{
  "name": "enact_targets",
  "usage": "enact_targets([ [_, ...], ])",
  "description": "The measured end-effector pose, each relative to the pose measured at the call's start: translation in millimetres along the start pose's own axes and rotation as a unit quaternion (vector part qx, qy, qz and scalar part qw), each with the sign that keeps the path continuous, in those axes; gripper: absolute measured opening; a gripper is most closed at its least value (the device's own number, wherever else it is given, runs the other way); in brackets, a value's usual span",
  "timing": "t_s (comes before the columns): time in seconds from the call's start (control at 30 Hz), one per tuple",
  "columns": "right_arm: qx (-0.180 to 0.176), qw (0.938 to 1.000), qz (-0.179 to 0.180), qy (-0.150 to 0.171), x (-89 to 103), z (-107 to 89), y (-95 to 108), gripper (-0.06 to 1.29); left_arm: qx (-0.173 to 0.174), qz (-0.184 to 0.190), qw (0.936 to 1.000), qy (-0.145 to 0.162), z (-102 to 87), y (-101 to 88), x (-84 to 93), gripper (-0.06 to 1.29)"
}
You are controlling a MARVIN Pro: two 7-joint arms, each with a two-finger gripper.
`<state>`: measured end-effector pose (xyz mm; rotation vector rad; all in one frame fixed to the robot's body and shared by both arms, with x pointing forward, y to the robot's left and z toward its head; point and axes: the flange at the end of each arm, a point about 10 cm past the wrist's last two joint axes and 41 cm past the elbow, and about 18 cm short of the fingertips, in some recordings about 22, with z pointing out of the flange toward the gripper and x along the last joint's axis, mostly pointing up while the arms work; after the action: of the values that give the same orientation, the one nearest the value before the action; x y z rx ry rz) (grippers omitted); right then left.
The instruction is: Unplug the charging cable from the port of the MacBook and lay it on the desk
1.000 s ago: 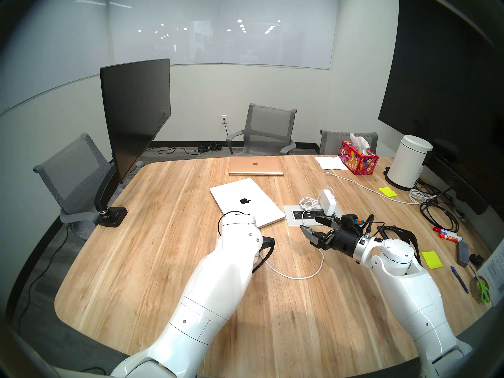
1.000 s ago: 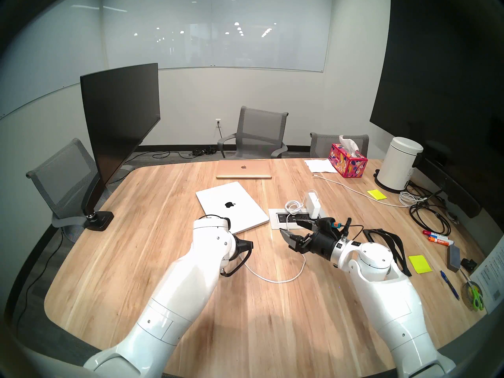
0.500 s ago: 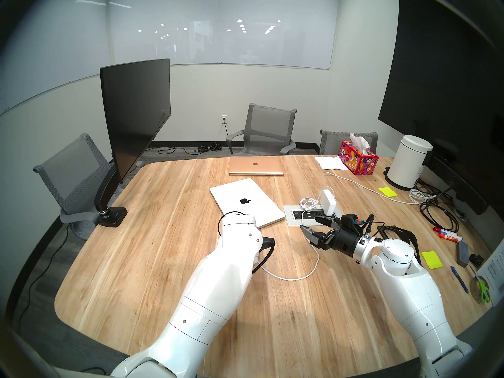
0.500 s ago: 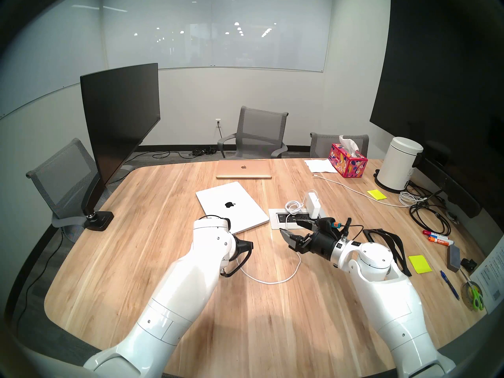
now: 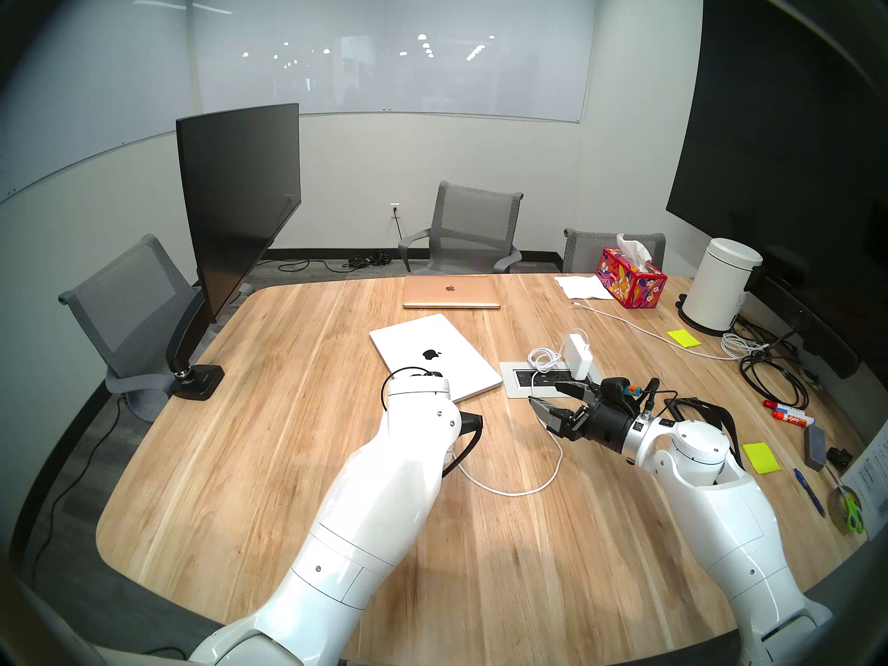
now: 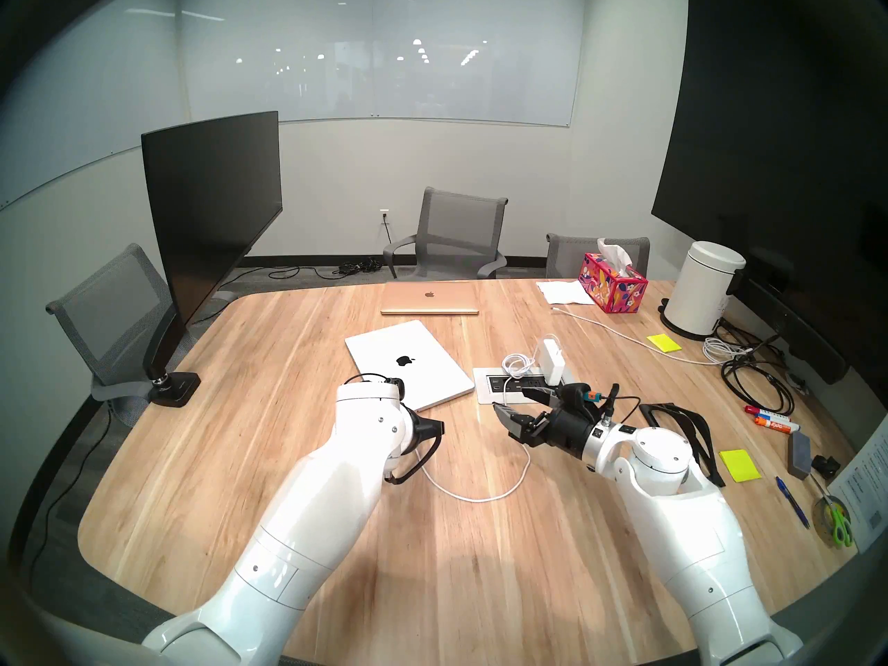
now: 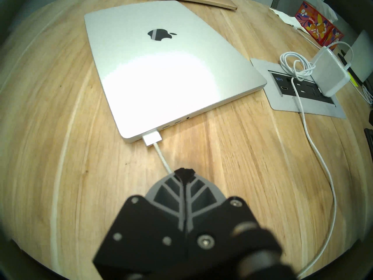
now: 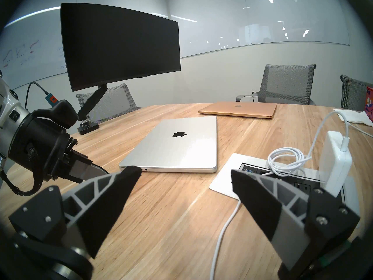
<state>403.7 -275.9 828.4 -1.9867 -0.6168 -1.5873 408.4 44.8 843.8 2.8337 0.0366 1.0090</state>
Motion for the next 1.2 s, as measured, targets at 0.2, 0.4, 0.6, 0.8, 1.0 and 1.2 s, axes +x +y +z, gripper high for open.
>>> enact_targets([
  [0.2, 0.0, 1.0, 0.0, 0.0, 0.0, 0.0, 0.0, 1.22, 0.003, 0.008, 0.9999, 0.015, -7.2, -3.4, 4.3, -0.02],
  [0.4, 0.0, 1.0, 0.0, 0.0, 0.0, 0.0, 0.0, 1.22, 0.004, 0.014, 0.9995, 0.026, -13.8, -6.1, 7.7, -0.02],
  [0.6, 0.0, 1.0, 0.0, 0.0, 0.0, 0.0, 0.0, 1.22, -0.001, 0.013, 0.9996, 0.026, -15.6, -7.9, 7.4, -0.02],
  [0.8, 0.0, 1.0, 0.0, 0.0, 0.0, 0.0, 0.0, 1.22, -0.008, 0.008, 0.9998, 0.018, -14.3, -10.7, 5.3, 0.55],
  [1.0, 0.0, 1.0, 0.0, 0.0, 0.0, 0.0, 0.0, 1.22, -0.013, 0.0, 0.9998, 0.014, -13.7, -13.2, 5.6, 0.74],
  [1.2, 0.0, 1.0, 0.0, 0.0, 0.0, 0.0, 0.0, 1.22, -0.02, -0.008, 0.9997, 0.006, -11.4, -13.6, 4.2, 0.66],
])
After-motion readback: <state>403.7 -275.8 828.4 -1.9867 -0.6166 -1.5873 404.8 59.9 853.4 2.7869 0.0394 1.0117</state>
